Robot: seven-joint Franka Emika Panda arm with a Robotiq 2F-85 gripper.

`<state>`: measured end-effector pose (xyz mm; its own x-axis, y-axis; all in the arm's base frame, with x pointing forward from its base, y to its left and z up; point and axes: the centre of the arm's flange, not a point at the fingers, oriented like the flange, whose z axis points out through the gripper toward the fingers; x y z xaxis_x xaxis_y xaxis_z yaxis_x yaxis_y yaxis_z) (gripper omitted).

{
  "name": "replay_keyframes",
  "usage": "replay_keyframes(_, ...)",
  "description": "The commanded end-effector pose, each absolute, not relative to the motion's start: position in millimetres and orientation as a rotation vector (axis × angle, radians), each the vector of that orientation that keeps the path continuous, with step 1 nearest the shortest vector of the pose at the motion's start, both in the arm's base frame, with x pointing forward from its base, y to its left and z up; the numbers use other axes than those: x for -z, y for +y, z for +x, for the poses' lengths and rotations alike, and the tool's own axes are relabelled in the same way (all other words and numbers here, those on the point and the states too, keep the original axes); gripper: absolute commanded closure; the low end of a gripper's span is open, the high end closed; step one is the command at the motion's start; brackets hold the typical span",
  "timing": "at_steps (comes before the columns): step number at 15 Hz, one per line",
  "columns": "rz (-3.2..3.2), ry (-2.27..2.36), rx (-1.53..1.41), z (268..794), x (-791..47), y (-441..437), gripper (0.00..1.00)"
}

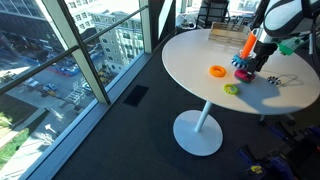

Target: Put the pink circular object on the orange object

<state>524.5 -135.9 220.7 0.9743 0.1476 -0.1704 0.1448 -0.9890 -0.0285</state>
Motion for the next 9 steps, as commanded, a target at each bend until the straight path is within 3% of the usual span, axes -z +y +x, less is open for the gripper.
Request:
replay_keyframes(1, -3.121, -0.231, -0.269, 534.9, -219.0, -132.6, 0.07)
replay_keyframes(2, -3.119, -0.233, -0.273, 535.5, -217.9, -131.3, 0.20)
replay_keyframes(3, -3.118, -0.237, -0.275, 536.0, -217.0, -130.0, 0.26)
replay_keyframes(6, -3.116, -0.246, -0.278, 536.9, -215.5, -127.3, 0.31)
replay_keyframes(7, -3.115, -0.248, -0.278, 537.0, -215.4, -126.7, 0.39)
replay_keyframes(8, -3.115, -0.249, -0.276, 537.0, -215.8, -126.3, 0.56)
replay_keyframes(9, -3.116, -0.248, -0.275, 537.5, -216.0, -126.3, 0.58)
